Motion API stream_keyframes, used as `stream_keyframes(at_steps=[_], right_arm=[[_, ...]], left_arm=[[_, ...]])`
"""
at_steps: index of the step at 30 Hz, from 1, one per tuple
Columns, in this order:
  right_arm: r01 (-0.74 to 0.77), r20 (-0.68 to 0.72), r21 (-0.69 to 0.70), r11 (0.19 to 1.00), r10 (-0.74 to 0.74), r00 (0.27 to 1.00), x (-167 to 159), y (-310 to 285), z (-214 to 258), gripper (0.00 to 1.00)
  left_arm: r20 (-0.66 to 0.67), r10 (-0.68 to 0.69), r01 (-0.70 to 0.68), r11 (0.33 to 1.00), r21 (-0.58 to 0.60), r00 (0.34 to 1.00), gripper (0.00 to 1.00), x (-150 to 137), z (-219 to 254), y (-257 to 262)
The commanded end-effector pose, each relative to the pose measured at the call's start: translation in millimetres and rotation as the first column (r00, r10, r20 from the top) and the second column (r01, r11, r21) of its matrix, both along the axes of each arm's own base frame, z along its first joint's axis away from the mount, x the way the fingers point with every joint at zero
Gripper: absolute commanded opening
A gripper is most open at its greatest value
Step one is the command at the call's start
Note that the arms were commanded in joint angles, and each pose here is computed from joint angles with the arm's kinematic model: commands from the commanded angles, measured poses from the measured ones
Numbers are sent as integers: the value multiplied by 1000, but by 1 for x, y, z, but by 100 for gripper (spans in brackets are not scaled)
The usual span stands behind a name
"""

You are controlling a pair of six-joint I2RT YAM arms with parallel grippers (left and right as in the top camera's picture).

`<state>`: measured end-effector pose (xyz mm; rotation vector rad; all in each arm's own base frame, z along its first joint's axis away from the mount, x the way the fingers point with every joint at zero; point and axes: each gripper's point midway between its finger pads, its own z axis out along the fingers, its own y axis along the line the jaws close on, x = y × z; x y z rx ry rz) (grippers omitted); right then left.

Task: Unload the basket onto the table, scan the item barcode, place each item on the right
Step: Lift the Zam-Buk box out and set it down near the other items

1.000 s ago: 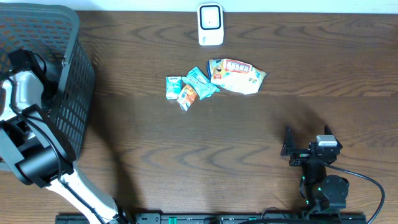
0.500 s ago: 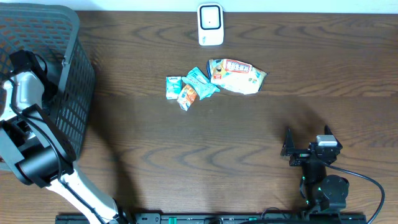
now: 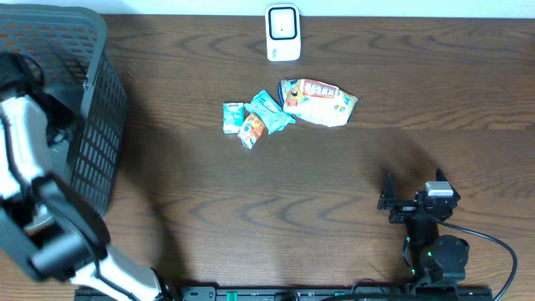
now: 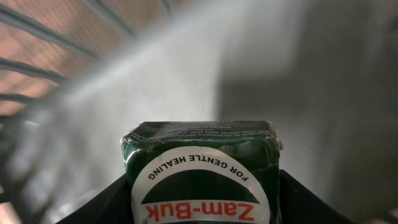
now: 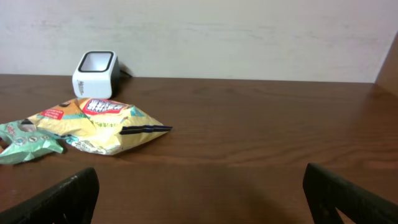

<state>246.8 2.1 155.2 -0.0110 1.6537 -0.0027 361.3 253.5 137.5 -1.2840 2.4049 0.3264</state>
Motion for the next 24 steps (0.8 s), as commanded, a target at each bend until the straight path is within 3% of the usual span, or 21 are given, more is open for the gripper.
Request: stream_keyframes(at_steps=[1,3,6,10,12,14,18,21,24], right_arm=[[4,-5,14,1000,-4,1000,0,-1,-2,99],[4,-4,14,1000,-4,1000,0,-1,-1,99],[4,-4,14,1000,-4,1000,0,-1,-1,99],[4,-4,14,1000,-4,1000,0,-1,-1,99],[4,-4,14,1000,-4,1000,0,-1,-1,99],[4,-4,14,1000,-4,1000,0,-1,-1,99],[4,-5,14,1000,-4,1000,0,-1,-2,99],[4,-4,14,1000,-4,1000,0,-1,-1,99],[4,-4,14,1000,-4,1000,0,-1,-1,99]], left_arm=[[191,-1,-21,993,116,982,53,0,86,3],[272,3,-46,988,150,962,55,-6,119,0],[497,-75,-20,983,183,865,56,-16,199,-28],[713,-235,196,971,139,660,56,-12,264,-90],[790,-294,343,932,113,538,56,-8,288,-131],[811,-342,460,882,102,475,56,-2,294,-166],[790,-419,618,784,65,447,56,15,275,-228],[739,-536,749,659,63,409,56,29,245,-282],[643,-610,793,609,5,464,56,44,198,-320]])
